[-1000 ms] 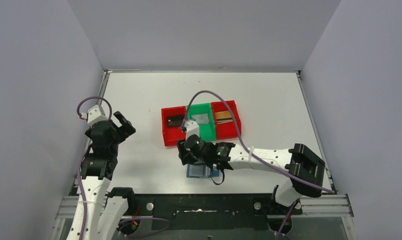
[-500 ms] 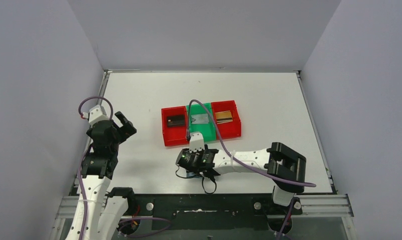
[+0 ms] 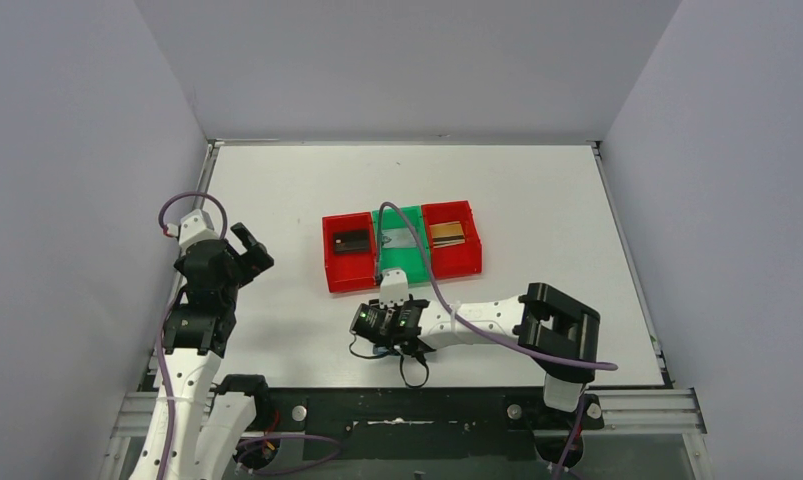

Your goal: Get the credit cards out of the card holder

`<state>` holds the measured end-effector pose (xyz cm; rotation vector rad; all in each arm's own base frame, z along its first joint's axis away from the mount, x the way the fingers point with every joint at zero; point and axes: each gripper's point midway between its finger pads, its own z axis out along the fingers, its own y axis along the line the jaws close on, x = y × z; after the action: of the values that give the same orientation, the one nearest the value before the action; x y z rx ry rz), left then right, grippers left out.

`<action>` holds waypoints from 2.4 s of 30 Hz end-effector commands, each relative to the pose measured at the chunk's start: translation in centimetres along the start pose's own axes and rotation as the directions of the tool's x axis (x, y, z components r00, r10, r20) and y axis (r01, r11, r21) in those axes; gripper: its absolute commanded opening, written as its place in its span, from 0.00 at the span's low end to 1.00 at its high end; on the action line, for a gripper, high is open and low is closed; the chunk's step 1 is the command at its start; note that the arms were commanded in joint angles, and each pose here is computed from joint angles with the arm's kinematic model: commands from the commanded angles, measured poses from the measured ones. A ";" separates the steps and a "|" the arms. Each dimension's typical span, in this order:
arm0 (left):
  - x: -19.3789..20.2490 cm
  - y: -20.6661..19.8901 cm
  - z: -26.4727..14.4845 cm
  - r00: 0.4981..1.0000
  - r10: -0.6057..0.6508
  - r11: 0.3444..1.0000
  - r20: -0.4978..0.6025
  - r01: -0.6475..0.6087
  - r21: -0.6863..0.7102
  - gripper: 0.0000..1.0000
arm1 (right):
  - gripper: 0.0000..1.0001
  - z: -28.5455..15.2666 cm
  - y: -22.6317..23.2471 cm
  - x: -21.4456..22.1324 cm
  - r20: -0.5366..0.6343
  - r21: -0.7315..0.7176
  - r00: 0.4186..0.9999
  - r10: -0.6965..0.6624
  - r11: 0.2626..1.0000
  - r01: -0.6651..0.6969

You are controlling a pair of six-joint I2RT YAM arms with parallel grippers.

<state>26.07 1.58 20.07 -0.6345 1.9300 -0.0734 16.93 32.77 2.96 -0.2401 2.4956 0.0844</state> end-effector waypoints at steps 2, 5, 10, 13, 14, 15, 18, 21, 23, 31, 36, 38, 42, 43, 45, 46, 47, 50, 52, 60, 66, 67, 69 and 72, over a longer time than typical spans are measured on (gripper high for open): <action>-1.7 -1.1 0.1 0.998 -0.008 0.999 0.058 0.005 0.045 0.92 | 0.29 1.2 -1.0 1.1 -0.009 0.030 1.000 0.022 0.999 -0.021; -1.5 -1.1 0.2 0.999 -0.005 0.999 0.049 0.002 0.047 0.92 | 0.16 1.4 -1.1 1.4 -0.011 0.026 1.000 0.028 0.999 -0.027; -1.4 -1.2 0.3 0.999 -0.001 0.999 0.042 -0.001 0.050 0.92 | 0.10 1.4 -1.0 1.1 0.001 0.014 1.000 0.026 1.000 -0.026; -1.3 -1.2 0.3 0.999 -0.001 0.999 0.040 -0.001 0.052 0.92 | 0.09 0.9 -0.1 0.2 0.023 -0.029 0.999 0.026 0.999 -0.025; -1.3 -1.3 0.3 0.999 0.001 0.998 0.038 -0.003 0.055 0.92 | 0.08 0.6 0.1 -0.2 0.033 -0.044 0.999 0.029 0.999 -0.027; -1.2 -1.4 0.3 0.999 0.002 0.998 0.035 -0.005 0.060 0.92 | 0.07 0.3 0.4 -0.8 0.048 -0.063 0.998 0.034 0.998 -0.031; -0.9 -2.2 0.3 1.000 0.009 0.994 0.019 -0.011 0.109 0.92 | 0.06 -1.1 1.2 -2.7 0.091 -0.129 0.994 0.059 0.991 -0.047; -0.2 -3.8 0.0 1.000 0.009 0.981 -0.019 -0.005 0.196 0.92 | 0.06 -2.2 1.7 -4.0 0.119 -0.223 0.987 0.112 0.971 -0.083; 0.6 -4.8 -0.5 0.998 -0.017 0.966 -0.057 0.031 0.256 0.92 | 0.06 -2.8 2.0 -4.8 0.125 -0.306 0.980 0.152 0.946 -0.107; 5.1 -10.6 -4.5 0.961 -0.034 0.775 -0.274 0.198 0.600 0.88 | 0.06 -4.3 1.1 -6.0 0.089 -0.563 0.933 0.350 0.790 -0.242; 8.2 -12.8 -5.7 0.928 0.048 0.710 -0.369 0.228 0.667 0.88 | 0.07 -4.5 -0.2 -5.5 0.092 -0.619 0.904 0.418 0.735 -0.277; 9.6 -14.0 -6.4 0.919 0.085 0.693 -0.386 0.224 0.686 0.88 | 0.07 -4.6 -0.8 -5.5 0.097 -0.631 0.889 0.447 0.719 -0.293; 12.7 -17.3 -8.3 0.901 0.162 0.644 -0.402 0.213 0.735 0.87 | 0.08 -4.9 -1.7 -5.3 0.112 -0.657 0.865 0.489 0.689 -0.305; 14.1 -18.3 -8.9 0.892 0.192 0.639 -0.409 0.203 0.742 0.87 | 0.08 -5.1 -1.9 -5.2 0.113 -0.663 0.858 0.500 0.681 -0.309; 15.9 -19.4 -9.1 0.883 0.225 0.656 -0.413 0.176 0.734 0.86 | 0.08 -5.3 -2.4 -5.3 0.116 -0.673 0.845 0.523 0.666 -0.320; 16.8 -20.0 -9.3 0.878 0.238 0.663 -0.416 0.166 0.730 0.85 | 0.09 -5.4 -2.7 -5.2 0.119 -0.677 0.841 0.528 0.663 -0.320; 17.7 -20.4 -9.3 0.871 0.249 0.669 -0.423 0.161 0.726 0.85 | 0.09 -5.4 -2.9 -5.1 0.121 -0.679 0.837 0.534 0.659 -0.323; 20.1 -22.0 -9.5 0.850 0.248 0.667 -0.465 0.198 0.718 0.82 | 0.10 -5.3 -3.9 -4.7 0.127 -0.674 0.826 0.548 0.659 -0.334; 21.6 -22.8 -9.6 0.836 0.248 0.663 -0.489 0.222 0.715 0.79 | 0.11 -5.2 -4.5 -4.4 0.127 -0.672 0.821 0.557 0.657 -0.341; 25.1 -25.8 -11.0 0.798 0.305 0.592 -0.520 0.268 0.760 0.69 | 0.14 -4.3 -7.3 -3.1 0.123 -0.644 0.782 0.611 0.649 -0.406; 27.5 -26.8 -13.1 0.746 0.414 0.504 -0.522 0.290 0.814 0.56 | 0.18 -3.8 -8.4 -2.5 0.115 -0.621 0.762 0.638 0.645 -0.446; 27.8 -26.9 -13.4 0.741 0.426 0.492 -0.518 0.290 0.820 0.55 | 0.19 -3.7 -8.5 -2.4 0.115 -0.617 0.762 0.638 0.647 -0.449; 28.1 -27.2 -13.7 0.733 0.445 0.472 -0.514 0.296 0.831 0.53 | 0.21 -3.5 -8.8 -2.4 0.116 -0.595 0.761 0.639 0.658 -0.462; 28.7 -27.5 -13.9 0.720 0.464 0.459 -0.516 0.303 0.835 0.51 | 0.26 -2.4 -10.3 -1.6 0.109 -0.503 0.741 0.663 0.679 -0.534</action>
<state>16.03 -35.45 7.66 0.2269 2.3653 -1.2430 17.24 24.18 5.67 0.2692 2.1448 1.0099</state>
